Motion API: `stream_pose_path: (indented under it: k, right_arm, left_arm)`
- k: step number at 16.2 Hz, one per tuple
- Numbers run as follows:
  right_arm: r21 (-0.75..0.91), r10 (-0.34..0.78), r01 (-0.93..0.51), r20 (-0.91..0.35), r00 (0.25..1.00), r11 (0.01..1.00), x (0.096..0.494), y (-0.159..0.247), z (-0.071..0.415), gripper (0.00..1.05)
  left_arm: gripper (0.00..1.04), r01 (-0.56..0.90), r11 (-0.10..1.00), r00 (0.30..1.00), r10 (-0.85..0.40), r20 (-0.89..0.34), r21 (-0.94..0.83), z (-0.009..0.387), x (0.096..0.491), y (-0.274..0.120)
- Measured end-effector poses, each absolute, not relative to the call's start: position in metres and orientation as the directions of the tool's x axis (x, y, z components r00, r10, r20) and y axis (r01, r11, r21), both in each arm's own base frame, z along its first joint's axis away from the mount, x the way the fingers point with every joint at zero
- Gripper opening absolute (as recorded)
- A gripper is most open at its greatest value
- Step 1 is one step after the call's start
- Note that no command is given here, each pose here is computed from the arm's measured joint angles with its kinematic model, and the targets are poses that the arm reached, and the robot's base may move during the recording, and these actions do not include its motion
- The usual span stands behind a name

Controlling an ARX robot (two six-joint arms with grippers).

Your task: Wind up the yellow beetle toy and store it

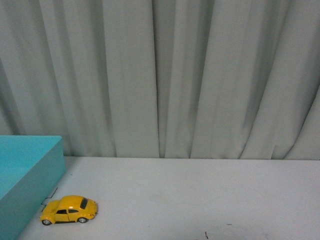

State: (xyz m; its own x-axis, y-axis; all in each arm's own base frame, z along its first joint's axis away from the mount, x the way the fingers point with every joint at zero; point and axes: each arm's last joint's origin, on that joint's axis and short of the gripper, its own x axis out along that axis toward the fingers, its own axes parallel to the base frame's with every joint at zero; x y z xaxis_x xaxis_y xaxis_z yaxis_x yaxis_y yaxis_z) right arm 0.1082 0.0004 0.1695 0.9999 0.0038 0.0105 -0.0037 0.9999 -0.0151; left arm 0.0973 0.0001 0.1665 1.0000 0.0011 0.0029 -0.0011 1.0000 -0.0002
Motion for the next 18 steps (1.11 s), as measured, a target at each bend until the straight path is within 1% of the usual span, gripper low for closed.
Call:
stream_pose_path:
  k: [2, 3, 4, 5, 7, 9, 10, 12, 14, 15, 16, 17, 18]
  right_arm:
    - [-0.015, 0.002, -0.003, -0.042, 0.999, 1.0, 0.101, 0.0, 0.163, 0.02]
    - [-0.015, 0.001, -0.001, 0.007, 1.0, 1.0, 0.097, 0.0, 0.167, 0.02]
    - [-0.014, -0.001, 0.001, 0.023, 1.0, 1.0, 0.097, 0.0, 0.169, 0.02]
    - [-0.014, 0.0, 0.0, -0.006, 1.0, 1.0, 0.097, 0.0, 0.166, 0.02]
    - [-0.015, 0.0, 0.0, 0.004, 1.0, 1.0, 0.097, 0.0, 0.167, 0.03]
    - [-0.015, 0.0, 0.0, 0.005, 1.0, 1.0, 0.097, 0.0, 0.167, 0.24]
    - [-0.015, 0.0, 0.0, 0.005, 1.0, 1.0, 0.097, 0.0, 0.167, 0.39]
    - [-0.015, 0.0, 0.0, 0.005, 1.0, 1.0, 0.097, 0.0, 0.167, 0.61]
    - [-0.015, 0.0, 0.0, 0.005, 1.0, 1.0, 0.097, 0.0, 0.167, 0.88]
    - [-0.015, 0.0, 0.0, 0.005, 1.0, 1.0, 0.097, 0.0, 0.167, 0.98]
    - [-0.015, -0.001, 0.001, 0.004, 1.0, 1.0, 0.097, 0.0, 0.167, 0.98]
    - [-0.015, 0.002, -0.002, 0.006, 1.0, 1.0, 0.097, 0.0, 0.167, 0.98]
    - [-0.014, -0.002, 0.002, 0.004, 1.0, 1.0, 0.097, 0.0, 0.167, 0.98]
  left_arm:
    - [0.98, -0.002, 1.0, 1.0, 0.002, 0.003, 0.0, 0.167, 0.097, 0.0]
    - [0.98, -0.001, 1.0, 1.0, 0.001, 0.002, 0.0, 0.166, 0.097, 0.0]
    - [0.98, -0.002, 1.0, 1.0, 0.002, 0.002, 0.0, 0.166, 0.097, 0.0]
    - [0.98, -0.001, 1.0, 1.0, 0.001, 0.004, 0.0, 0.167, 0.097, 0.0]
    - [0.98, -0.001, 1.0, 1.0, 0.001, 0.003, 0.0, 0.167, 0.097, 0.0]
    - [0.98, -0.001, 1.0, 1.0, 0.001, 0.003, 0.0, 0.167, 0.097, 0.0]
    - [0.98, -0.001, 1.0, 1.0, 0.001, 0.003, 0.0, 0.167, 0.097, 0.0]
    - [0.98, -0.001, 1.0, 1.0, 0.001, 0.003, 0.0, 0.167, 0.097, 0.0]
    - [0.98, -0.001, 1.0, 1.0, 0.001, 0.003, 0.0, 0.167, 0.097, 0.0]
    - [0.98, -0.007, 1.0, 1.0, 0.007, -0.014, -0.007, 0.165, 0.097, 0.0]
    - [0.98, -0.149, 0.987, 0.952, 0.127, -0.279, -0.062, 0.168, 0.097, -0.001]
    - [0.98, -0.26, 0.962, 0.891, 0.207, -0.403, -0.08, 0.177, 0.1, 0.002]
    - [0.98, -0.365, 0.923, 0.871, 0.291, -0.397, -0.125, 0.197, 0.103, 0.009]
